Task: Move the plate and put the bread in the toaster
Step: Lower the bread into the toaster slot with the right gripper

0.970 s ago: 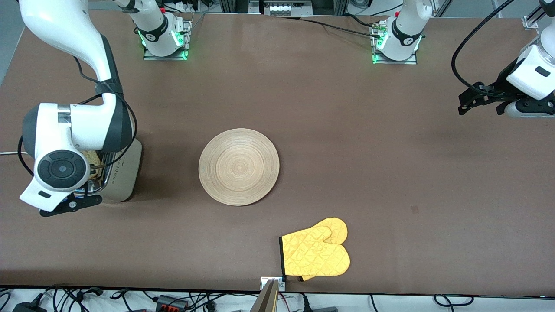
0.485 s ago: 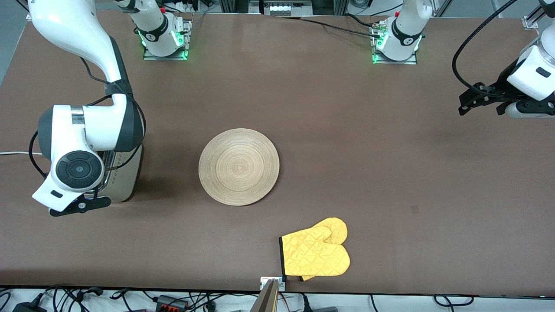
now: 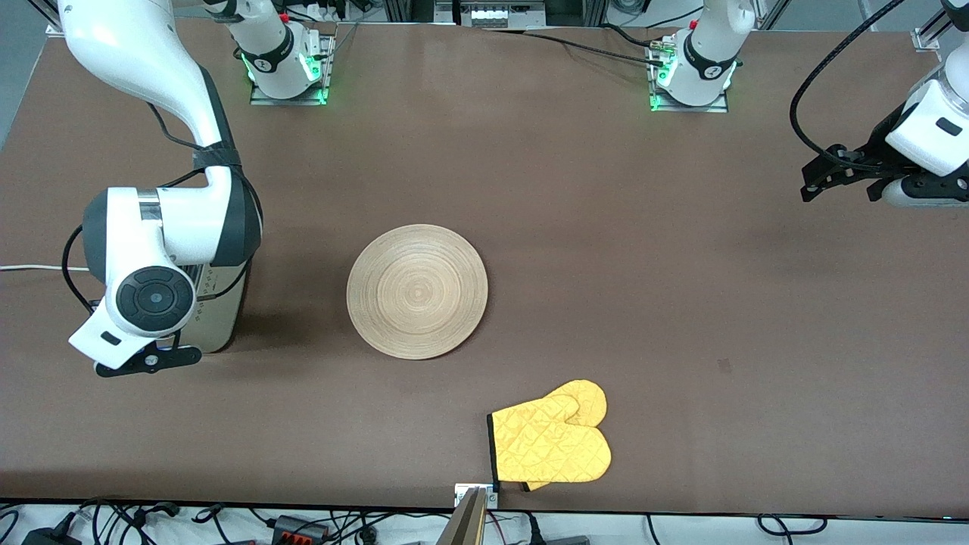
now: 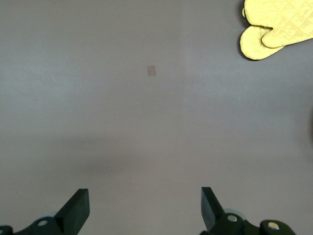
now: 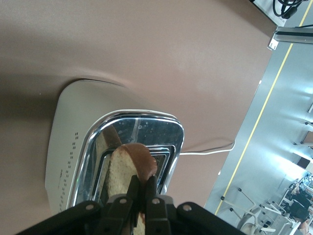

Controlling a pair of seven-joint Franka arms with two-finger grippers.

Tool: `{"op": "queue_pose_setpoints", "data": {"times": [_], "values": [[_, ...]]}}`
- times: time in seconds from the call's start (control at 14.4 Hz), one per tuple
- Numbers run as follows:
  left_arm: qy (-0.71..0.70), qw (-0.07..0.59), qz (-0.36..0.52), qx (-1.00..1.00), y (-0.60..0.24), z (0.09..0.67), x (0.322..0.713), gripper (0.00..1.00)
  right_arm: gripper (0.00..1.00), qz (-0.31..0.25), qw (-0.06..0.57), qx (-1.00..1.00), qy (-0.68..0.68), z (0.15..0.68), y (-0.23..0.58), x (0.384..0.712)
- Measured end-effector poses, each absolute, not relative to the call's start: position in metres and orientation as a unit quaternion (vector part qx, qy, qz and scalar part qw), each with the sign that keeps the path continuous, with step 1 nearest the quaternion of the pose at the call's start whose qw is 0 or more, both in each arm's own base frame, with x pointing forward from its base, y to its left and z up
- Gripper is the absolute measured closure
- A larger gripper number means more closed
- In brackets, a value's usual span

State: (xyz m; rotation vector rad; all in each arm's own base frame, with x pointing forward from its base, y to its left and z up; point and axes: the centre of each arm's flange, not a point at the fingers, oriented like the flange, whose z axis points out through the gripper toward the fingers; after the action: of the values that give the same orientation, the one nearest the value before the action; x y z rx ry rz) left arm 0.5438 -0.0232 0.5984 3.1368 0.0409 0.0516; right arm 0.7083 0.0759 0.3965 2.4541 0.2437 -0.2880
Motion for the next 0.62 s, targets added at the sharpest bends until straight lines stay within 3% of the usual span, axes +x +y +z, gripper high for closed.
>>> {"op": "queue_pose_setpoints", "data": {"times": [0.62], "values": [[0.013,0.002,0.017,1.0,-0.0232,0.5984,0.5438,0.0,0.93,-0.109,0.325,0.935,0.094,0.3879,0.0772,0.7118]]}}
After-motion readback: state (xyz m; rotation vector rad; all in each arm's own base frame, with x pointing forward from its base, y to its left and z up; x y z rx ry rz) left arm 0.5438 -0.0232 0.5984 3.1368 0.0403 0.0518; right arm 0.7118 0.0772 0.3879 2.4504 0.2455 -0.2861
